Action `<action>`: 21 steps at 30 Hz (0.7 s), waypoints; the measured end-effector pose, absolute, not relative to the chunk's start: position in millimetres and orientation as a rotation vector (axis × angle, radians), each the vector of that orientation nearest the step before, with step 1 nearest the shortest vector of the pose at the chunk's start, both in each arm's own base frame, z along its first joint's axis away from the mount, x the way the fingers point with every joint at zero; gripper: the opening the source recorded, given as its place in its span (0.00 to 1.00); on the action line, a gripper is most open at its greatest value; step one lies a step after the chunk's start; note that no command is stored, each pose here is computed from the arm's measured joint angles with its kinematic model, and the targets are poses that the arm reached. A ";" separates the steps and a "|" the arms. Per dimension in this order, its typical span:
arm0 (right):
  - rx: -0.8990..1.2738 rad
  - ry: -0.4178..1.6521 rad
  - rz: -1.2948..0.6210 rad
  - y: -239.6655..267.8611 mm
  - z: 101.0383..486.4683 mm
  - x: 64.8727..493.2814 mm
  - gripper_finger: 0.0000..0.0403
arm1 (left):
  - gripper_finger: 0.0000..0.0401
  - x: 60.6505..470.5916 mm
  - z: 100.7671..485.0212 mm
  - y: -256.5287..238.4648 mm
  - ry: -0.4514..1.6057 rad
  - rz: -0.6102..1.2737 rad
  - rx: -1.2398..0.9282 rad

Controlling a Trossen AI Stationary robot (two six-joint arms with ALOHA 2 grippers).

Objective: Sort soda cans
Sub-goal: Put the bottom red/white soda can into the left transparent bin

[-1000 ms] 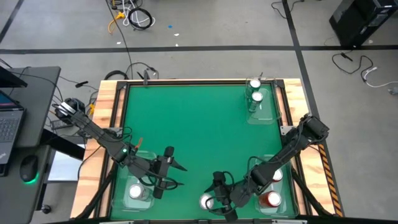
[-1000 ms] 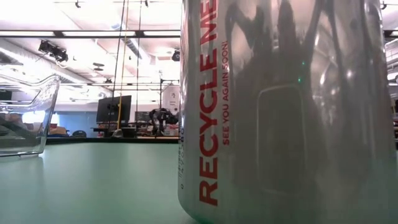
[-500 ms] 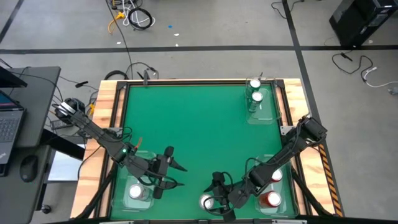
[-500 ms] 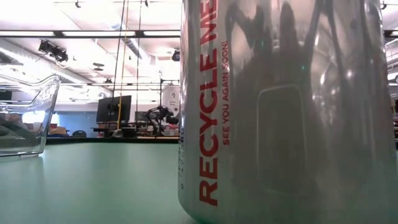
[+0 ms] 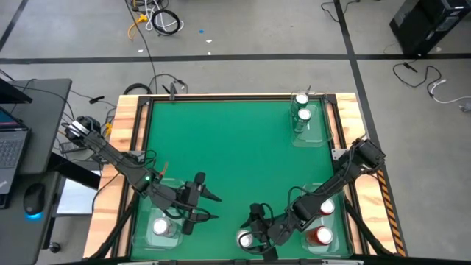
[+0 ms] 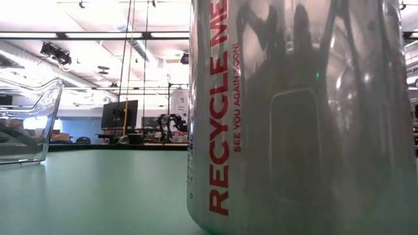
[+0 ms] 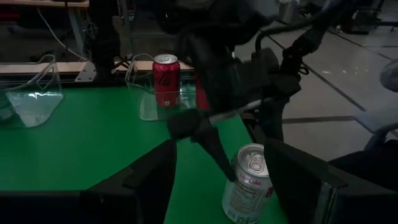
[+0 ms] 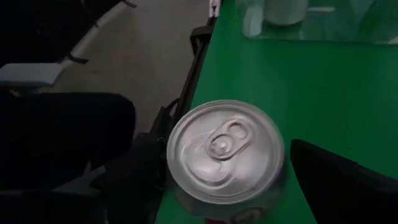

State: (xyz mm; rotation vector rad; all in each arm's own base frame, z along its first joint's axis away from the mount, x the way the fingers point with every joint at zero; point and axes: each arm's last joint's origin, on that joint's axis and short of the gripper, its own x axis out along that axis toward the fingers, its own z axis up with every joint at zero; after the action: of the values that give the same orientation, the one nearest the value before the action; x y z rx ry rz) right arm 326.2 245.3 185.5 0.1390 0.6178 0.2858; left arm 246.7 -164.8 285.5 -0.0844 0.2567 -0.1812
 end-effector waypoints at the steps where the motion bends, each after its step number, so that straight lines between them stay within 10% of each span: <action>1: 0.146 0.617 0.289 246.1 183.1 327.2 0.87 | 0.62 246.7 285.5 -164.7 0.257 -0.180 -0.087; 21: 0.120 0.638 0.268 231.7 174.7 341.8 0.71 | 0.61 244.0 278.2 -164.6 0.334 -0.152 -0.142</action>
State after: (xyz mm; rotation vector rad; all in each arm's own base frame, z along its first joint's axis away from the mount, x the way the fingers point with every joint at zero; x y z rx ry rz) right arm 341.8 231.7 174.7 0.1203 0.6377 0.2681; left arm 244.0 -164.6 278.2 -0.1416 0.3345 -0.1517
